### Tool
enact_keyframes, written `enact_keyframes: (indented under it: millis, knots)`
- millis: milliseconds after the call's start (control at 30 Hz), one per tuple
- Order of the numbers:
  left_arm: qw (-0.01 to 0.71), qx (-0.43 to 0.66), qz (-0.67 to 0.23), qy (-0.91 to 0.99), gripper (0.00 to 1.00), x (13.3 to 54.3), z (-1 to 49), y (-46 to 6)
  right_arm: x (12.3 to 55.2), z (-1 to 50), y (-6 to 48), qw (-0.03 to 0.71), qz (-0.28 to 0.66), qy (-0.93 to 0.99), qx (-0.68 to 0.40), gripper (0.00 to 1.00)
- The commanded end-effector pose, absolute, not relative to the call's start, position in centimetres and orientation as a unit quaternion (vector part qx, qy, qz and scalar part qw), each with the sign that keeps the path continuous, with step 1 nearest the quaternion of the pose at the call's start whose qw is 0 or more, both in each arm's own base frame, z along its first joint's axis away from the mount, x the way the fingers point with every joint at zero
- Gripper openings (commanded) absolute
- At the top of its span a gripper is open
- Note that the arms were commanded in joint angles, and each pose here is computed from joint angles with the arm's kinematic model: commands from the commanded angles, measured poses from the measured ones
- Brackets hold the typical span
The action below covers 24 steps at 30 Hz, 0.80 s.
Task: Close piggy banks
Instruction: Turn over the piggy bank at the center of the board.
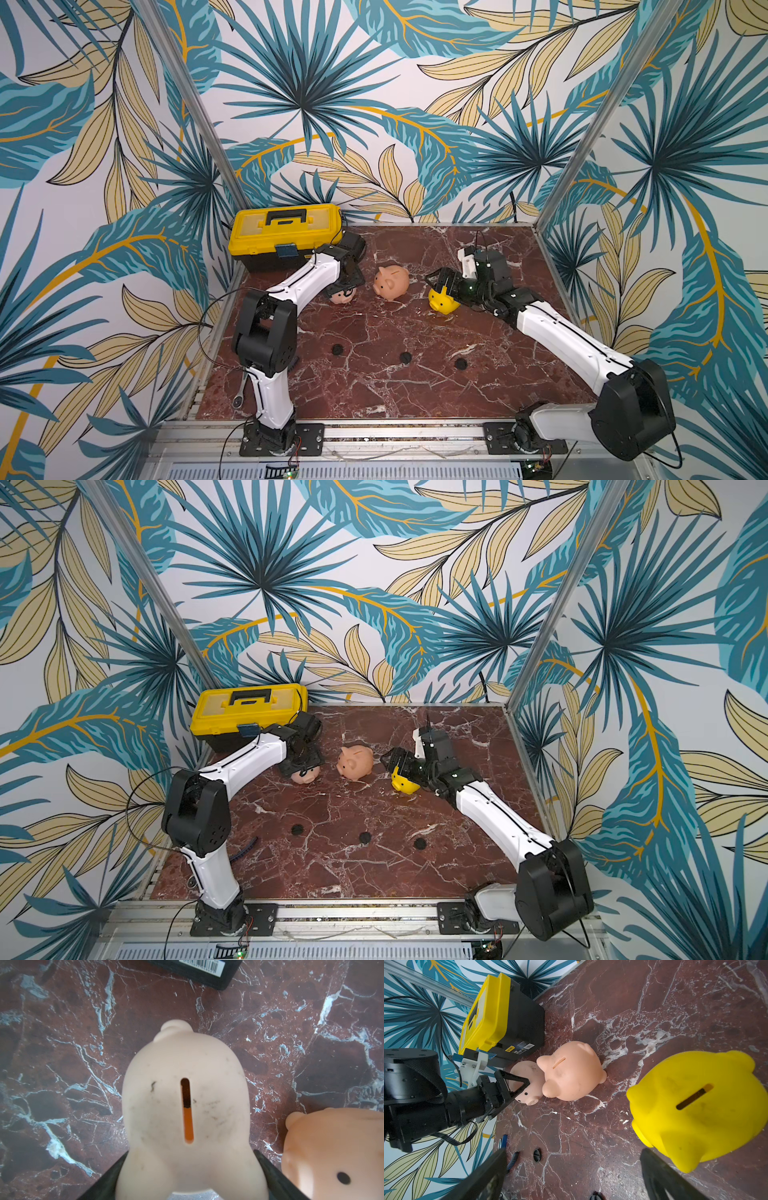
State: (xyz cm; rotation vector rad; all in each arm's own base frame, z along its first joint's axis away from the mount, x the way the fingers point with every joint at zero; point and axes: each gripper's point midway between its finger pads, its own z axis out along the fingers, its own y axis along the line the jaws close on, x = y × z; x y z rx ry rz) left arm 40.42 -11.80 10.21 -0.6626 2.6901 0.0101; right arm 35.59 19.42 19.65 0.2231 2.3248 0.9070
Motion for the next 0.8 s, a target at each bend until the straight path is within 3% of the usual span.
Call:
enact_keyframes:
  millis: [0,300,767]
  knots:
    - [0.191,-0.213,-0.012,0.958,0.83,40.4,11.6,-12.0,35.5,19.8,19.5,0.313,0.340,0.882,0.089,1.00]
    - [0.169,-0.135,-0.134,0.967,0.82,38.5,13.2,-16.0,34.8,19.5,19.6,0.301,0.334,0.889,0.089,1.00]
    - [0.137,-0.060,-0.313,0.938,0.81,32.3,13.6,-19.6,33.9,19.9,20.4,0.300,0.332,0.891,0.084,1.00]
